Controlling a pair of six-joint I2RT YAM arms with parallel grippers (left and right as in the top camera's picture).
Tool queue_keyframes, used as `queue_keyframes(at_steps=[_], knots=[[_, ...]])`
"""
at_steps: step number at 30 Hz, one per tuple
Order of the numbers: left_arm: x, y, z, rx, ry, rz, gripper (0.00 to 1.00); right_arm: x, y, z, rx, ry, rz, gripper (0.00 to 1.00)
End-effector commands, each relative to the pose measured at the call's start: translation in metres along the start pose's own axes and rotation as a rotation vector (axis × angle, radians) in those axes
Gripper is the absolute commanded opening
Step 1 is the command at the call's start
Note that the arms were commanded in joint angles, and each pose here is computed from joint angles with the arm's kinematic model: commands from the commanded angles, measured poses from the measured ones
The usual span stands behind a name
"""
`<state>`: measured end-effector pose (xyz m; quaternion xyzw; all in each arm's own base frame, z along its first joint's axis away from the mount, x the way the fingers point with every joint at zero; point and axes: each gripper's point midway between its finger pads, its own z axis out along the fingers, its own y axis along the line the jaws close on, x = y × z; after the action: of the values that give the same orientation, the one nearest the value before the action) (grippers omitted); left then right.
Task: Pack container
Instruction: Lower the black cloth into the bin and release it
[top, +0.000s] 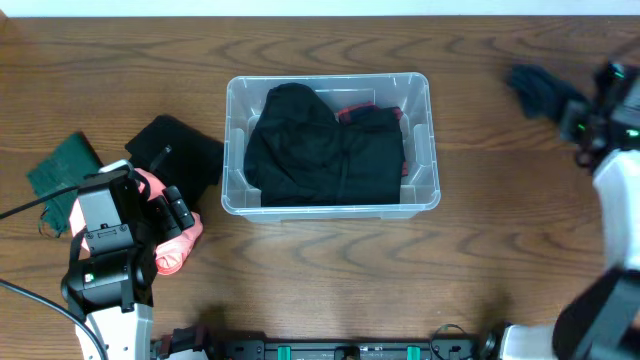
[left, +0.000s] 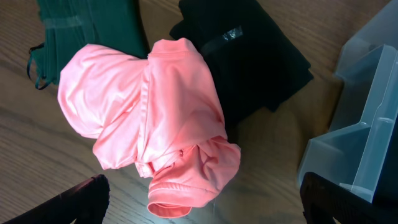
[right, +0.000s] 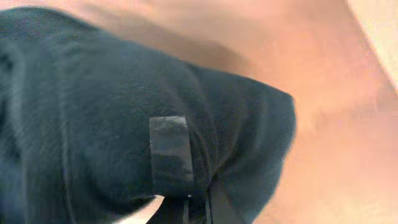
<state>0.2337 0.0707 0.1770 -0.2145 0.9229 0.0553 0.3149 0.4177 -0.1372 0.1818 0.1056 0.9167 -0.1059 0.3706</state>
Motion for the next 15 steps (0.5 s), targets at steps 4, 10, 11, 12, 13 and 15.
queue_keyframes(at_steps=[4,10,11,12,13,15], knots=[[-0.008,0.0,-0.005,0.001,-0.022,-0.016,0.98,-0.03,0.153,-0.093,-0.302,-0.207,-0.352,0.01],[-0.008,0.0,-0.005,0.001,-0.023,-0.016,0.98,0.02,0.28,-0.157,-0.572,-0.229,-0.597,0.01],[-0.008,0.0,-0.005,0.001,-0.023,-0.016,0.98,0.03,0.296,-0.165,-0.604,-0.226,-0.628,0.01],[-0.008,0.0,-0.005,0.001,-0.023,-0.016,0.98,0.041,0.311,-0.172,-0.632,-0.223,-0.66,0.01],[-0.008,0.0,-0.005,0.001,-0.023,-0.016,0.98,0.05,0.322,-0.176,-0.649,-0.215,-0.675,0.01],[-0.008,0.0,-0.005,0.001,-0.023,-0.016,0.98,0.066,0.342,-0.183,-0.689,-0.2,-0.705,0.01]])
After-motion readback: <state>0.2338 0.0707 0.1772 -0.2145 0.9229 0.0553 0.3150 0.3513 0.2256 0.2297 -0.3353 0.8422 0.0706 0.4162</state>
